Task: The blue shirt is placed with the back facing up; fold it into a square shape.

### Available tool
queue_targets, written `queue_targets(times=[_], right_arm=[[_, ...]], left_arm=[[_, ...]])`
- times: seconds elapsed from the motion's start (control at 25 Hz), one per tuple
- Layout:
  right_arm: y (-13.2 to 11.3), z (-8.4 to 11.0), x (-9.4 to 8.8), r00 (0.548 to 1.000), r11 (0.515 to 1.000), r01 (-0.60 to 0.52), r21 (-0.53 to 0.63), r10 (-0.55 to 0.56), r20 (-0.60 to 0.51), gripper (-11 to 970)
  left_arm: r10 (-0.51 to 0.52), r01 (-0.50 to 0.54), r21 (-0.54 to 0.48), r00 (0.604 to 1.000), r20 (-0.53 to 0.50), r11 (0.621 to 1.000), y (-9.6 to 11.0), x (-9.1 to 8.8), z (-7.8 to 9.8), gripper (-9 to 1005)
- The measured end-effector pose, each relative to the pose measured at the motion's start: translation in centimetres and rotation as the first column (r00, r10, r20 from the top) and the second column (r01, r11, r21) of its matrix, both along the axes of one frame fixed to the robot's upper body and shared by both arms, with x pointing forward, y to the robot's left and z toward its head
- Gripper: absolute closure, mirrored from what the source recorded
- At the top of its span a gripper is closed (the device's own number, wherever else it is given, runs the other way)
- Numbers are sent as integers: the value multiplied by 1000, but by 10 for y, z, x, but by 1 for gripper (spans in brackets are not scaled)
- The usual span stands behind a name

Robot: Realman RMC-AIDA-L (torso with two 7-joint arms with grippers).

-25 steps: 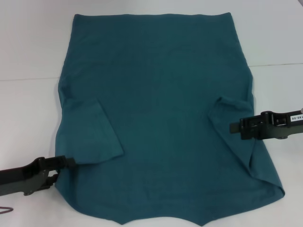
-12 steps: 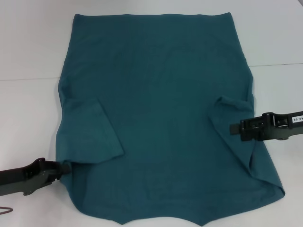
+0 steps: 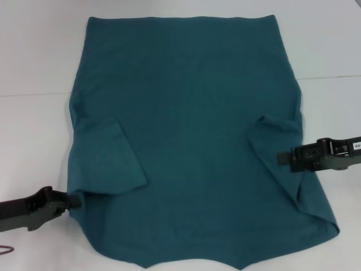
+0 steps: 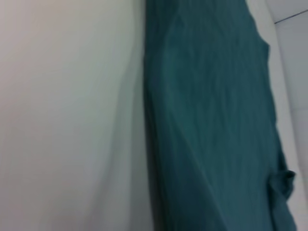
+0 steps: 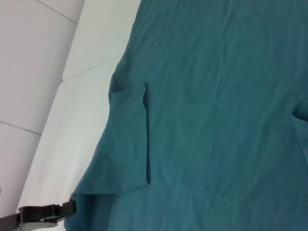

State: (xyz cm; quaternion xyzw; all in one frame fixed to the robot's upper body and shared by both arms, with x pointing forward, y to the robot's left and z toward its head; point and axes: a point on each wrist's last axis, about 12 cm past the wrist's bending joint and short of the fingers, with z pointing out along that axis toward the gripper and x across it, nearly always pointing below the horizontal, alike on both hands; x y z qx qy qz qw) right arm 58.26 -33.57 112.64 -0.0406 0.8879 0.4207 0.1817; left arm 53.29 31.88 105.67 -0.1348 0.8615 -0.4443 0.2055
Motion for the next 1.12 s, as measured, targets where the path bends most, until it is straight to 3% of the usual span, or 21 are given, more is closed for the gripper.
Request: queue_targets(times=[0.52, 1.12], right_arm=[[-55, -3, -24, 992, 978, 20, -208, -45, -118, 334], [-38, -25, -29, 988, 959, -43, -280, 0, -152, 334]], left_arm=[[6, -6, -1, 1000, 15, 1000, 5, -1, 3, 980], [13, -13, 1, 1000, 14, 1000, 4, 0, 1, 981]])
